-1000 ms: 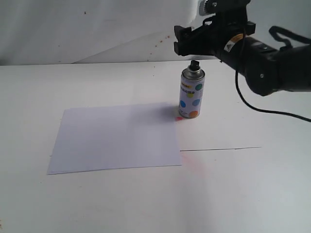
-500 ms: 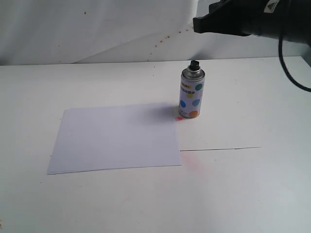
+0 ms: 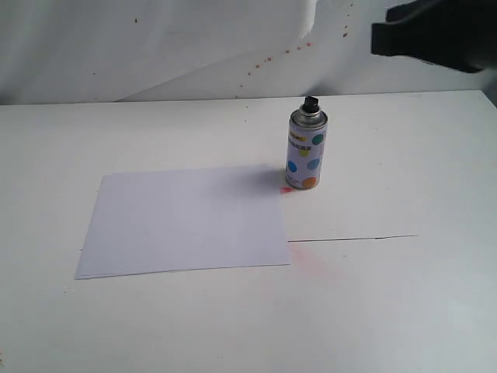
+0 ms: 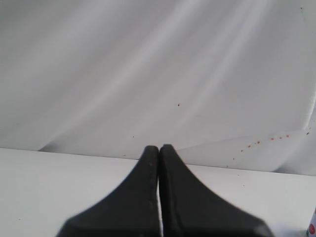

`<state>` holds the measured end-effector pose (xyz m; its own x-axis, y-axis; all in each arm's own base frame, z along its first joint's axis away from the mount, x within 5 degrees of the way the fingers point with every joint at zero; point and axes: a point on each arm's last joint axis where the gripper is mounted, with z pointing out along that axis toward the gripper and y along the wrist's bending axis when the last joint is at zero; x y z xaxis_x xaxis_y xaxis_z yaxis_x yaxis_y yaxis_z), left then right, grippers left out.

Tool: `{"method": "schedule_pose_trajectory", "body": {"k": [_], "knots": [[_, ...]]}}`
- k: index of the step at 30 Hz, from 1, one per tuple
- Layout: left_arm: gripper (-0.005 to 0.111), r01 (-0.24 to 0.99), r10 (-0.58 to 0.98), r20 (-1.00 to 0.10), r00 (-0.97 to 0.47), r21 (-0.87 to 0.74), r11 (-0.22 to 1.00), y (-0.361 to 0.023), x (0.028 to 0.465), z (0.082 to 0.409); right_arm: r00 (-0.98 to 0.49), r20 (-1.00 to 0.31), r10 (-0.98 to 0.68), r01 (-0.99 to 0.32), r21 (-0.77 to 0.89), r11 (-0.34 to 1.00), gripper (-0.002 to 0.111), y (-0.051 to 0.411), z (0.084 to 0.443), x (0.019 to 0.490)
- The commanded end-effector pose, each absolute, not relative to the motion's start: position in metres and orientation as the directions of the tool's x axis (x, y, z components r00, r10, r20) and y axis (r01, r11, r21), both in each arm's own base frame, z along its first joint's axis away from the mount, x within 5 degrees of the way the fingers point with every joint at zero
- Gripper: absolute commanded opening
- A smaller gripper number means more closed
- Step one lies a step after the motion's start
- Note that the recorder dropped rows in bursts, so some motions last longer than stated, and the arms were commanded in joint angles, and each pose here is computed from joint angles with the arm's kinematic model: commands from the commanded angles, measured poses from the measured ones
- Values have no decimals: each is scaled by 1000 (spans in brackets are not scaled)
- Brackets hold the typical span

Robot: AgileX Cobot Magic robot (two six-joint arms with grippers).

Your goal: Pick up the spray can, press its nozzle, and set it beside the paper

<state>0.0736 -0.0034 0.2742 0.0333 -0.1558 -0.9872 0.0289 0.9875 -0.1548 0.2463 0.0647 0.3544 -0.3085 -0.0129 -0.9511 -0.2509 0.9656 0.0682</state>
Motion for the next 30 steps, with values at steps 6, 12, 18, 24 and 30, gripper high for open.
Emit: {"method": "schedule_pose_trajectory", "body": {"k": [6, 12, 18, 24, 30], "knots": [[0, 29, -154, -987, 35, -153, 988, -3, 73, 273, -281, -951, 130, -239, 201, 950, 0, 49, 343, 178], [0, 29, -154, -987, 35, -153, 988, -3, 73, 273, -268, -960, 87, -260, 159, 953, 0, 46, 349, 162], [0, 27, -154, -987, 36, -153, 988, -3, 73, 273, -298, -954, -36, -259, 45, 965, 0, 41, 336, 154], [0, 27, -154, -987, 36, -153, 988, -3, 73, 273, -49, -998, 30, -57, 33, 998, 0, 5, 282, 89], [0, 27, -154, -987, 36, -153, 988, -3, 73, 273, 1, -999, 32, -27, 32, 999, 0, 2, 226, 64]]}}
